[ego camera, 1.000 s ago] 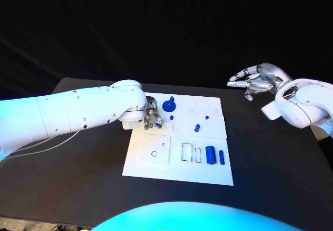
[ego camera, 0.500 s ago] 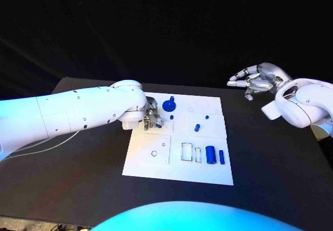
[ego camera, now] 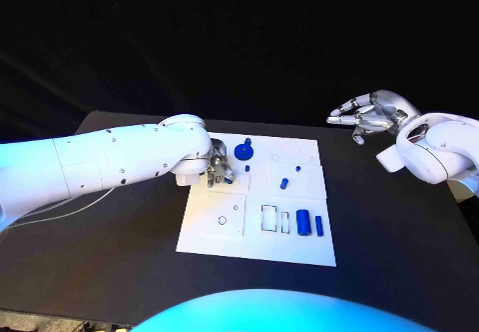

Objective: Assemble the parts on the task board

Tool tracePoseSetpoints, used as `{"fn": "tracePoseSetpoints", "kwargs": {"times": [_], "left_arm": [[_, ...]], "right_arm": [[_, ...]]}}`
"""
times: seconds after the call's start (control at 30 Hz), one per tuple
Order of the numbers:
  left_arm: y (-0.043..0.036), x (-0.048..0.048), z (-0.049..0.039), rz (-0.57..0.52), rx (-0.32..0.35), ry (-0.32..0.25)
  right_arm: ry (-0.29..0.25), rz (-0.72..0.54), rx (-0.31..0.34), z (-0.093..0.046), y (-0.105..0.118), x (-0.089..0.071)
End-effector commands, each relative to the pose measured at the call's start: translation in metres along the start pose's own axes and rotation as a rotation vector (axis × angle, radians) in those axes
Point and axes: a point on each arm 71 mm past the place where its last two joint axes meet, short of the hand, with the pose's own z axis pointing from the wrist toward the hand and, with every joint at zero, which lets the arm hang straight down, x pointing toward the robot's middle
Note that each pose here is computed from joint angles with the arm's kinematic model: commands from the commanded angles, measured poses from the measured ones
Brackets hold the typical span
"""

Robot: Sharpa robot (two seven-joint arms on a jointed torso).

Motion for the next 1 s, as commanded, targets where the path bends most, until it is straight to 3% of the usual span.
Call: {"fn": "tracePoseSetpoints", "kwargs": {"times": [0.03,1.0], "left_arm": [[-0.0004,0.0034,0.0010,0.022,-0.011,0.023],[-0.0044,0.0048,0.0044,0.019,-0.032,0.069]], "right_arm": [[0.009,-0.007,-0.003,0.0002,0.0004,0.0008],[0.013,-0.007,-0.008,0.0001,0.0016,0.0022]]}}
